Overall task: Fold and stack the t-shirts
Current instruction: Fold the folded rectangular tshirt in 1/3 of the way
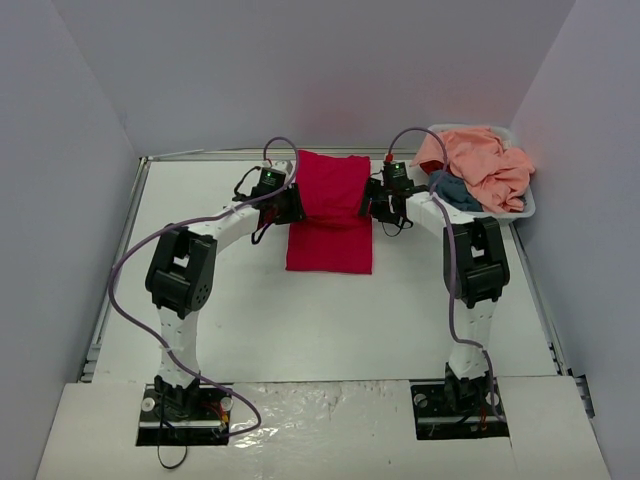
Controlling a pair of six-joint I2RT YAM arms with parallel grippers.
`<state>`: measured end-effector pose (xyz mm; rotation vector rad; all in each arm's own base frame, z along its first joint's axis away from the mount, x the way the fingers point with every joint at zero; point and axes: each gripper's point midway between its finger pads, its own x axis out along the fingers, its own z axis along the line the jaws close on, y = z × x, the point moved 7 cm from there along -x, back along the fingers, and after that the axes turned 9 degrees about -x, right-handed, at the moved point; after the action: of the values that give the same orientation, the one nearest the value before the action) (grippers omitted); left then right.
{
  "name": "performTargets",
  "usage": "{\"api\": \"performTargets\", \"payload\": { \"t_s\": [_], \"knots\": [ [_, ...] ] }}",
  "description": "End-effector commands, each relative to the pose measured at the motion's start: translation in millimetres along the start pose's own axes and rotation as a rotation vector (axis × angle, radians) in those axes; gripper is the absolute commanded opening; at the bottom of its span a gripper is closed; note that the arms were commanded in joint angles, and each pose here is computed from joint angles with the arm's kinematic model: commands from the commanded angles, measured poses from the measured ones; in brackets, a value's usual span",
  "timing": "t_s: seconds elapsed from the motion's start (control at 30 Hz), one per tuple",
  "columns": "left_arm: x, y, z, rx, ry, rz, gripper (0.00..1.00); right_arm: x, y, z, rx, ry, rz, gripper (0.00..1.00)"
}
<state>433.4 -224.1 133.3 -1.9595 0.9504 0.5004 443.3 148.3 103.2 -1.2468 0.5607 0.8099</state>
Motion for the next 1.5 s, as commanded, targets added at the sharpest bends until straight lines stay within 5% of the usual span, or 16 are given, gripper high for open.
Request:
{"api": "performTargets", "payload": {
  "t_s": [0.0,0.13,0.93,1.03,1.13,1.47],
  "knots": [
    [-10,-24,-10,0.014,0.008,-0.070,0.34,-2,-14,3,-0.005,-0.016,-0.036,0.61],
    [-14,-28,-13,0.015,0.001,-0.085,0.42,-4,-15,1,-0.002,-0.015,-0.038,0.63],
    [-64,-19,-17,-0.018,0.008,-0.125,0.42,-67,-35,10,0.012,-0.047,-0.152,0.68],
    [-67,-14,-17,-0.015,0.009,-0.122,0.38,-70,-31,11,0.009,-0.055,-0.145,0.64],
    [-67,-8,-16,-0.021,0.021,-0.102,0.33,-71,-21,11,0.002,-0.059,-0.125,0.45],
    [-79,31,1,-0.032,-0.020,-0.048,0.31,-98,18,3,-0.011,-0.041,-0.078,0.47]
  ]
}}
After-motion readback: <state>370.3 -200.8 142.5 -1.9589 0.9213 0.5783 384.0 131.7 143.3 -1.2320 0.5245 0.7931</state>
